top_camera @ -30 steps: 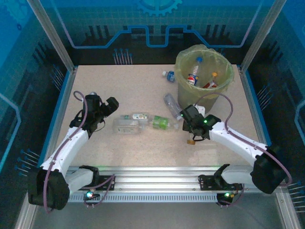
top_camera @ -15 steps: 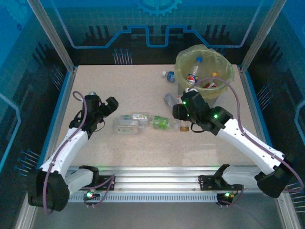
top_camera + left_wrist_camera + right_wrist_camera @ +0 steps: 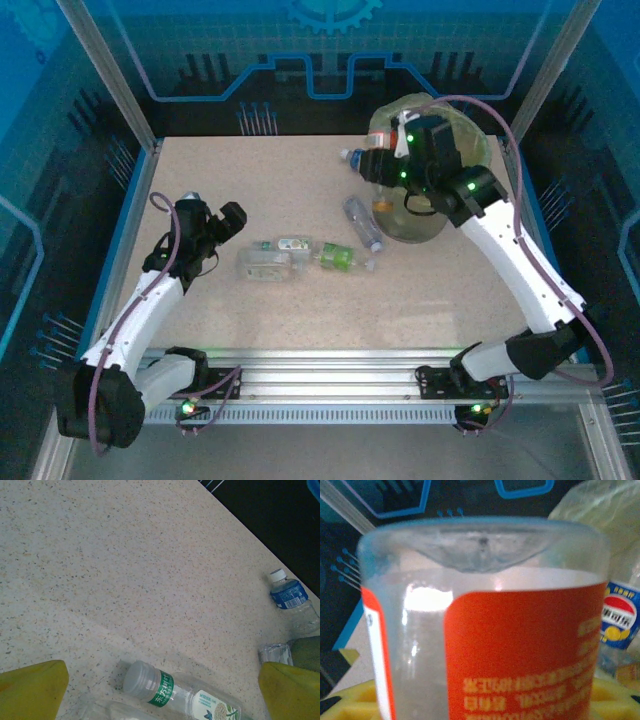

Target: Put the plastic bottles in the bin

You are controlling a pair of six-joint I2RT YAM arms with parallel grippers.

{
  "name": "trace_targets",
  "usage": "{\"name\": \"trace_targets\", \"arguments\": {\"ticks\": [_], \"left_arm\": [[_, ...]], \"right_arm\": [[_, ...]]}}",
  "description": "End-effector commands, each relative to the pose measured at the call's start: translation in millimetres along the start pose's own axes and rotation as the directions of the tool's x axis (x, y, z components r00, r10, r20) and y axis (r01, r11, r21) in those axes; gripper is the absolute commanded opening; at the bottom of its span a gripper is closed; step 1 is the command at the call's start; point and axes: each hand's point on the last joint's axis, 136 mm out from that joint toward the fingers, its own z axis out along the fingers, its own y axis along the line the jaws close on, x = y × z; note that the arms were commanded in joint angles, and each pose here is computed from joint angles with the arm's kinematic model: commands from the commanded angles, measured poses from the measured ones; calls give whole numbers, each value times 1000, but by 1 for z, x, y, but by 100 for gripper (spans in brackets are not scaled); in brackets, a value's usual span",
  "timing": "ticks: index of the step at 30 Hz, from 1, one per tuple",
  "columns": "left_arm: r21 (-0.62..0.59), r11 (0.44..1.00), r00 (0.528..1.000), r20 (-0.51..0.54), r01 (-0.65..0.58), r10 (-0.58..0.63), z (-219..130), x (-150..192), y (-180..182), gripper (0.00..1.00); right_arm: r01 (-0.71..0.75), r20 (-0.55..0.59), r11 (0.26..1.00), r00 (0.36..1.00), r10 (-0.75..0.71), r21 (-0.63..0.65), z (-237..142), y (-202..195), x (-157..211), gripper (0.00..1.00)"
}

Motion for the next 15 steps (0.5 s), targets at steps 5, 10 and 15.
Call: {"name": "trace_targets", "arguments": {"ticks": [5,10,15], "left_arm": [[-16,1000,1000,22,-11,11,-4,-5,5,99],[-24,1000,1000,14,-13,13,-4,-2,8,99],[-28,1000,1000,14,-12,12,-3,-1,9,99]], "right_arm": [[17,120,991,992,-33,131,10,-35,-58,36],[-23,168,959,985,-26,282,18,-77,-80,37],[-97,181,920,983,29,379,25,-118,-82,38]]}}
